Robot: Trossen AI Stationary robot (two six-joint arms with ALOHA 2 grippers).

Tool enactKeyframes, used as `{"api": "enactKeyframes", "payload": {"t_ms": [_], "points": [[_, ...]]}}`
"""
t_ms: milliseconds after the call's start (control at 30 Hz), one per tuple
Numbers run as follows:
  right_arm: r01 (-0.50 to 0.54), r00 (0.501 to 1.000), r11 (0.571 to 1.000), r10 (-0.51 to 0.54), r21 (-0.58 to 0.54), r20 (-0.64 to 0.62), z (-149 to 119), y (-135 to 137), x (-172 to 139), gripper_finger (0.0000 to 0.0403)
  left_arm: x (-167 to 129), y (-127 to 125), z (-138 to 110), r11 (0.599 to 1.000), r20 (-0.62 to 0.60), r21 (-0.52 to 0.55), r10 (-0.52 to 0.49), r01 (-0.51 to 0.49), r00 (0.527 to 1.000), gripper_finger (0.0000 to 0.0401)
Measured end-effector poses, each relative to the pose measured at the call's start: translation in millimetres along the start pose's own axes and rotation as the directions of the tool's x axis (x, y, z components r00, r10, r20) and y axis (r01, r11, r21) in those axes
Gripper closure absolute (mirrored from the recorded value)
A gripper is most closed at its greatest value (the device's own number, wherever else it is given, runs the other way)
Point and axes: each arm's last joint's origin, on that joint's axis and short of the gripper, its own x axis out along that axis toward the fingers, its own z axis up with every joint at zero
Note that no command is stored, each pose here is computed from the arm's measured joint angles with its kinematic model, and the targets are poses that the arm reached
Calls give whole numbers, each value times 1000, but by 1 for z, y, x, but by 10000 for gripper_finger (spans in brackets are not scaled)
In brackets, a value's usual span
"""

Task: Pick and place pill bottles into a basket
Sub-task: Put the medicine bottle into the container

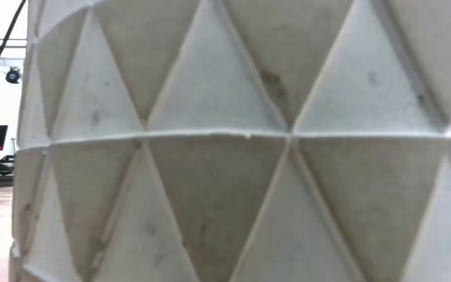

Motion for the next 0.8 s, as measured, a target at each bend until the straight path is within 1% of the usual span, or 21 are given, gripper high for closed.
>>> {"api": "enactKeyframes", "payload": {"t_ms": [667,800], "points": [[1,1000,1000,-1,-11,1,0,0,0,335,0,-1,0,1000,2,0,-4,4,1000,143],[4,1000,1000,-4,-14,3,0,0,0,335,9,0,-1,1000,-18,1,-2,2,1000,143]]}}
